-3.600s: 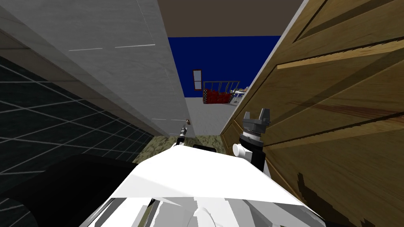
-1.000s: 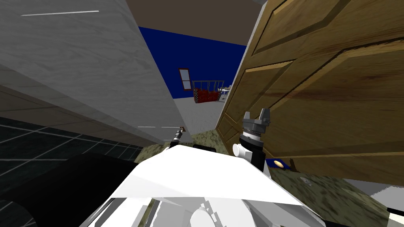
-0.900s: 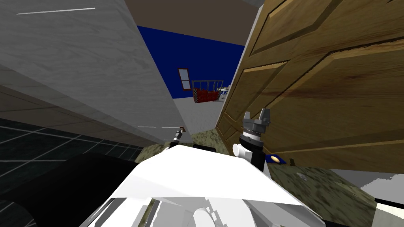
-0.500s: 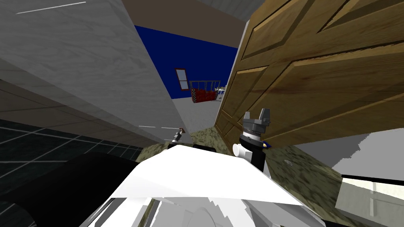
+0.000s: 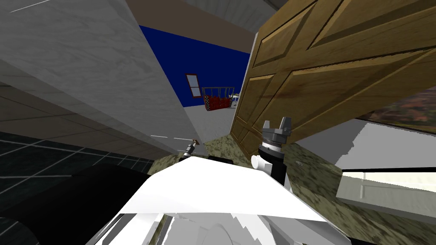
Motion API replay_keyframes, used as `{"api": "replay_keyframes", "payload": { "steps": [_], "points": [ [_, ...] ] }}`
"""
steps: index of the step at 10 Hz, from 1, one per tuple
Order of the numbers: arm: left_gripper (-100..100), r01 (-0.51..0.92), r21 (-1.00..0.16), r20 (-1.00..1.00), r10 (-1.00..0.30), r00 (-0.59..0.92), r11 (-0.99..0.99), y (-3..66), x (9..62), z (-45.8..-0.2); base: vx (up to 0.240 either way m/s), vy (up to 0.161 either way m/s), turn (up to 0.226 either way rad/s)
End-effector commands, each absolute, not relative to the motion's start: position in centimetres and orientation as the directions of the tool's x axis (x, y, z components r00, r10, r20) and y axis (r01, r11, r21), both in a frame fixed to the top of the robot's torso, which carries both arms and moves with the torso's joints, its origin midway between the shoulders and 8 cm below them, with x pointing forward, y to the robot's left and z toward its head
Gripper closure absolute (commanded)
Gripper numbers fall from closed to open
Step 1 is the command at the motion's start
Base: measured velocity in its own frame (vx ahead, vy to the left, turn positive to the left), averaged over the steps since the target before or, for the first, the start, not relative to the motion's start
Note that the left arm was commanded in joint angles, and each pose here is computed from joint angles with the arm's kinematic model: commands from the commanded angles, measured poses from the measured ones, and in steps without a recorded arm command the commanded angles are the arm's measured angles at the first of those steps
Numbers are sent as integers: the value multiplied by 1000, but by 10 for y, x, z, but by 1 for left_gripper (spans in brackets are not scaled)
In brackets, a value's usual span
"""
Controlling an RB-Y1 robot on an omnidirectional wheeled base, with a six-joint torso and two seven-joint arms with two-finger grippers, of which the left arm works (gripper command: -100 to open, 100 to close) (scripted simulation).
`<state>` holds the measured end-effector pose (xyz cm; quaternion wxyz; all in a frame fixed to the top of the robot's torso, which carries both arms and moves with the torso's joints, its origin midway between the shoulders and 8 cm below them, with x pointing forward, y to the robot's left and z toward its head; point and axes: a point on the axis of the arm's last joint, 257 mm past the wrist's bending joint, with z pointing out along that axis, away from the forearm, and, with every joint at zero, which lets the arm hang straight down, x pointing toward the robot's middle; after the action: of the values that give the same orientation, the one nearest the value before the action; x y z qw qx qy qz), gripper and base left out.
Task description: Pull the door open
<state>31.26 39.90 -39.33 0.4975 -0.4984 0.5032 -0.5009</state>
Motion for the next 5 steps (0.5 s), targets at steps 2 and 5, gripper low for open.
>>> {"api": "replay_keyframes", "payload": {
  "steps": [2, 5],
  "points": [
    [100, -2, -1000, -1, -999, -36, 1, 399, 296, -393, -212, 69, -145],
    [100, 0, -1000, 0, -998, -62, 0, 399, 281, -391, -205, 60, -127]
  ]
}}
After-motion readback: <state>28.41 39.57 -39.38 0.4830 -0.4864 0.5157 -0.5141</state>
